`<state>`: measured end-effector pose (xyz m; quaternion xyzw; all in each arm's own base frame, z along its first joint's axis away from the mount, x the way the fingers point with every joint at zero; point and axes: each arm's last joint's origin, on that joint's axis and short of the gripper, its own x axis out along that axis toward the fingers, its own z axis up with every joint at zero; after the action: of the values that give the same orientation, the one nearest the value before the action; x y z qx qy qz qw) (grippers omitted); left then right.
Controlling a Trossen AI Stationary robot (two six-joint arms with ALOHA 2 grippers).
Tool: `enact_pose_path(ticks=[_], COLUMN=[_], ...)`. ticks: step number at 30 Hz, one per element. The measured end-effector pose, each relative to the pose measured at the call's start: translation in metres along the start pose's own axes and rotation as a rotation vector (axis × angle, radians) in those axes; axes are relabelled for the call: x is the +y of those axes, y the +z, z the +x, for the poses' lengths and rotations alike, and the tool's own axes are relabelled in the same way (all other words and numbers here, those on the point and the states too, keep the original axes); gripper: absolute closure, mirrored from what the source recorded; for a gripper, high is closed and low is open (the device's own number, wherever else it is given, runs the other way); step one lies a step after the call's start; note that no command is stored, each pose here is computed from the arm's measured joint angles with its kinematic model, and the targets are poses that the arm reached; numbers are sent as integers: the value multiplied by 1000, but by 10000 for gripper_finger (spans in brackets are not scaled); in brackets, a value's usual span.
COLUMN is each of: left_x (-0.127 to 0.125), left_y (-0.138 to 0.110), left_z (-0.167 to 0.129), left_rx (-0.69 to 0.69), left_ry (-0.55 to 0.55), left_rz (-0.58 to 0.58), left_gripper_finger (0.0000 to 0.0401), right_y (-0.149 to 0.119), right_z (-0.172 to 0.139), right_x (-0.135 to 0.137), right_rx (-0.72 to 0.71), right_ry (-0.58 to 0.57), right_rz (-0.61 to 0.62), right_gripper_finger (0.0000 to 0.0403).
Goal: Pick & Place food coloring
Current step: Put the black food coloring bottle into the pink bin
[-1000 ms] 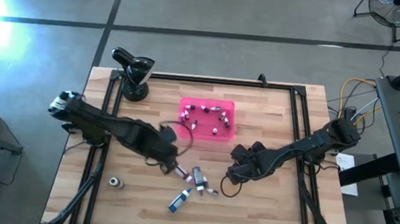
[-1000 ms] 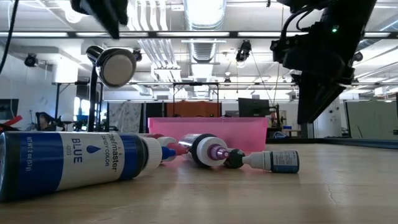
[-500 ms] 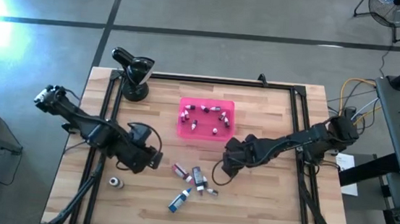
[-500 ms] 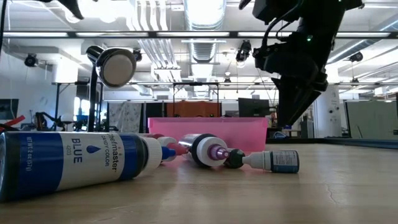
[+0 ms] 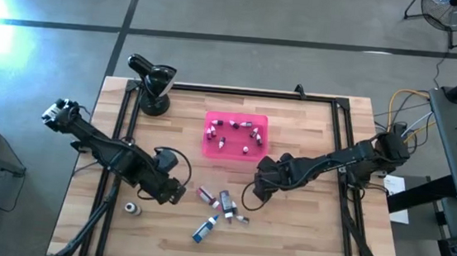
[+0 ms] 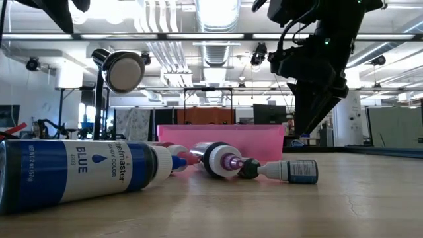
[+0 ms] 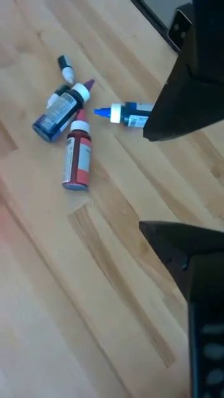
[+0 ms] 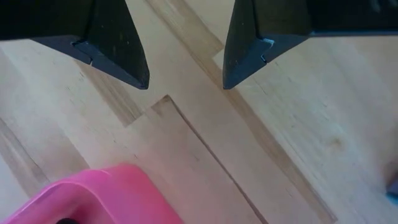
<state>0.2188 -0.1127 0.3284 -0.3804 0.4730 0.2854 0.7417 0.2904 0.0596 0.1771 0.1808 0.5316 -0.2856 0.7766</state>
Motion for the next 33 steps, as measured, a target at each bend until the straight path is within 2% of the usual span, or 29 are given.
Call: enact_pose_path(ticks=[2,6,12,16,24,33], left_x=[0,5,17,23,26,36], left_y=[-1,-7,-27,-40,-71,-101], left_z=[0,5,8,3,-3,27], left_rx=[25,157,335,343,332,385], left_ry=[-1,26,152,239,267,289], left_rz=[12,23,-42,-84,-86,-66], left_gripper_finger=[176,143,143,150,152,152], right_y=[0,0,0,0,0,0], right_z=[0,0,0,0,0,0], right_x=[0,0,0,0,0,0], right_rx=[0,1,7,18,18,18], right_ry=[0,-1,4,13,16,17], right_rz=[0,1,2,1,0,6], right_gripper_finger=[202,202,202,202,202,202])
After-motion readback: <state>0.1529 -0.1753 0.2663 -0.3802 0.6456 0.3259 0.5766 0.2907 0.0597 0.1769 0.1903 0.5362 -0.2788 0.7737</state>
